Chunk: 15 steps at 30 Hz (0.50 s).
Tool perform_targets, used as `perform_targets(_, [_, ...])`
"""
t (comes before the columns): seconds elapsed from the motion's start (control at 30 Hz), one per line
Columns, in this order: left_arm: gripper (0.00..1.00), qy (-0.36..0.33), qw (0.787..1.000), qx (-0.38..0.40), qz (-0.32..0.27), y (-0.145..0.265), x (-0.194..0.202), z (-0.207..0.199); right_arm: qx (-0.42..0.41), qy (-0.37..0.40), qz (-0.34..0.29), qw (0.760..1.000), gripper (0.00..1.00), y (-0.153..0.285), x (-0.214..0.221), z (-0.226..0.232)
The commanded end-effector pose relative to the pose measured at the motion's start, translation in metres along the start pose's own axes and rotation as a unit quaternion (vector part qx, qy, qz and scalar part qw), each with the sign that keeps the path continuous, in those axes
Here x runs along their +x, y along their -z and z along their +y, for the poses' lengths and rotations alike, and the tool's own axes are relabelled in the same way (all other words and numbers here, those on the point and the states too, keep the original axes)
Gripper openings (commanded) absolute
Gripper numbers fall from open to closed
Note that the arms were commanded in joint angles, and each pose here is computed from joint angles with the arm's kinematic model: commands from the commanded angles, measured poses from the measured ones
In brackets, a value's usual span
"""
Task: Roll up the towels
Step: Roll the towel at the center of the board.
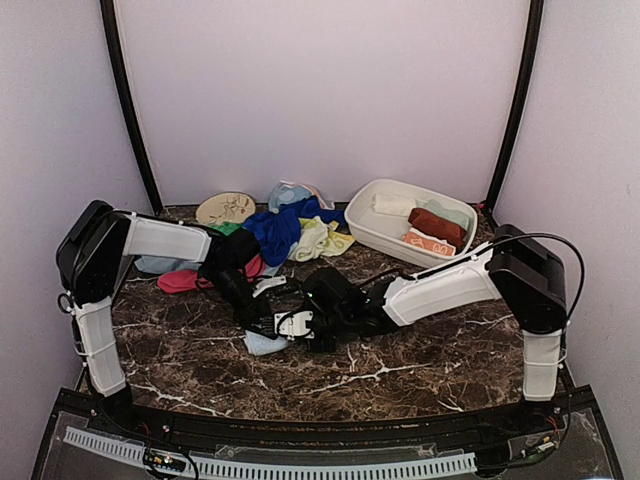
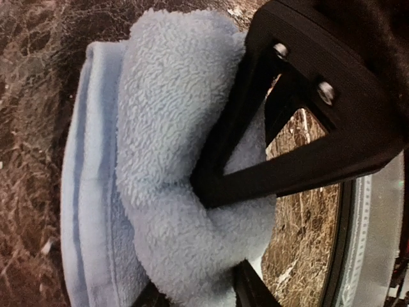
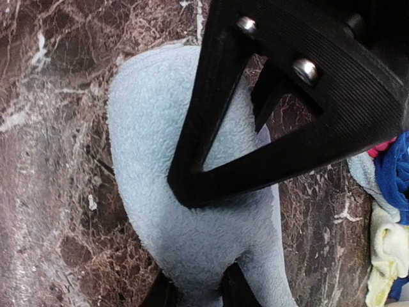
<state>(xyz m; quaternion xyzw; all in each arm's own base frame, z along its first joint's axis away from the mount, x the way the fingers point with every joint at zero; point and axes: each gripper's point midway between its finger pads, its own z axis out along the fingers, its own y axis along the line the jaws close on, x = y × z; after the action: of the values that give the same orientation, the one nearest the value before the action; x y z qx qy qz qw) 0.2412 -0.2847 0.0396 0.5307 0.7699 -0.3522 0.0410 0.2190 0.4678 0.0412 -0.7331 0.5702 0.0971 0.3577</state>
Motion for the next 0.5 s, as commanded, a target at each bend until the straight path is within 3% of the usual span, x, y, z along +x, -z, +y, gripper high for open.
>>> perform_targets(0.0, [0.35, -0.010, 0.983, -0.184, 0.009, 0.034, 0.017, 0.051, -0.159, -0.113, 0.075, 0.978, 0.00, 0.003, 0.043, 0.072])
perform_targets(0.23, [0.36, 0.019, 0.960, -0.262, -0.103, 0.115, 0.005, 0.071, -0.221, -0.203, 0.124, 0.946, 0.00, 0.007, 0.050, 0.094])
perform_targets(0.37, [0.39, -0.034, 0.940, -0.301, -0.159, 0.156, -0.009, 0.053, -0.263, -0.294, 0.138, 0.908, 0.00, 0.004, 0.049, 0.098])
perform_targets(0.47, [0.43, -0.081, 0.937, -0.288, -0.178, 0.159, -0.012, 0.031, -0.291, -0.352, 0.165, 0.874, 0.00, 0.001, 0.054, 0.103])
